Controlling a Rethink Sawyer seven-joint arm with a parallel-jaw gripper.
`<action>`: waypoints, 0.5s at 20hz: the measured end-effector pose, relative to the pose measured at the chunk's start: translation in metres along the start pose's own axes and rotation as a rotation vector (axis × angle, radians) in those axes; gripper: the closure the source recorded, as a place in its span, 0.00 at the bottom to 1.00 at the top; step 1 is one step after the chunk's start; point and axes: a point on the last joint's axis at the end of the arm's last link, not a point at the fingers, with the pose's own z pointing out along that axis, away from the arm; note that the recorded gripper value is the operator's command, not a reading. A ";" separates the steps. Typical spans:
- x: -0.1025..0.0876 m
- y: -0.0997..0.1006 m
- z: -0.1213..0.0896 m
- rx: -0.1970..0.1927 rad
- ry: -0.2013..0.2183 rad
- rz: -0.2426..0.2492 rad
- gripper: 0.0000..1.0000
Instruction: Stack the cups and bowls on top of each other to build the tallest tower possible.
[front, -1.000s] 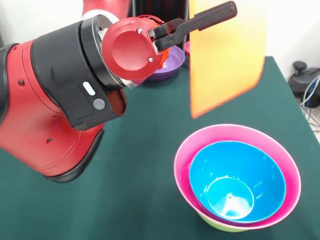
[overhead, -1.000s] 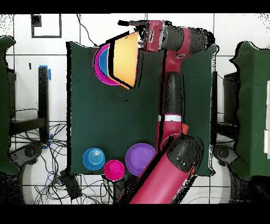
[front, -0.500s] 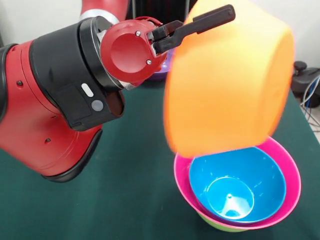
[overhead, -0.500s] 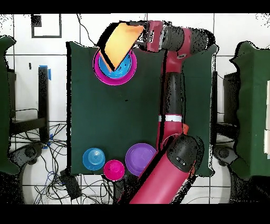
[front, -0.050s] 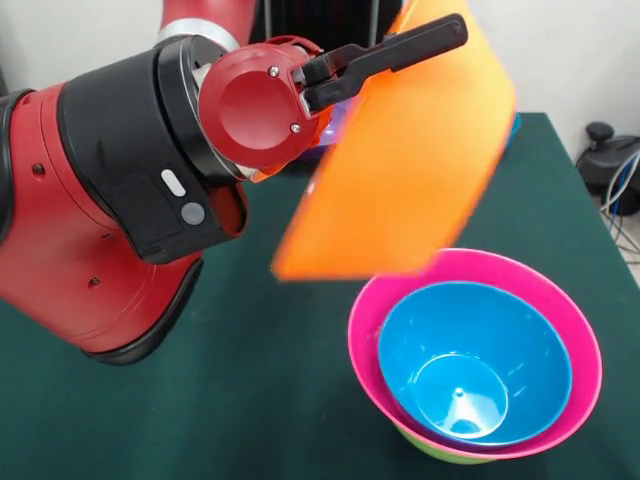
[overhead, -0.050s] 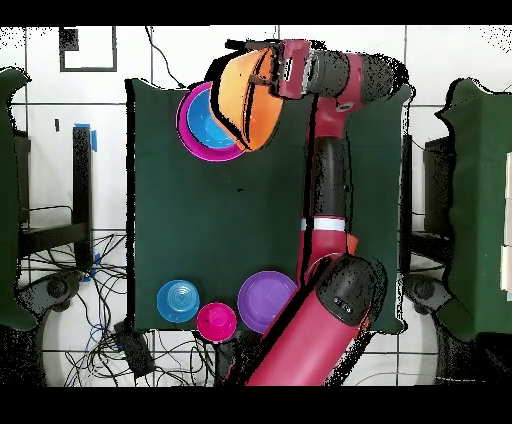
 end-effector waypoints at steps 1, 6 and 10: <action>0.000 0.000 0.000 0.000 0.000 0.000 0.00; 0.000 0.000 0.000 0.002 -0.002 0.001 0.00; 0.003 -0.001 -0.001 0.015 0.004 0.002 0.00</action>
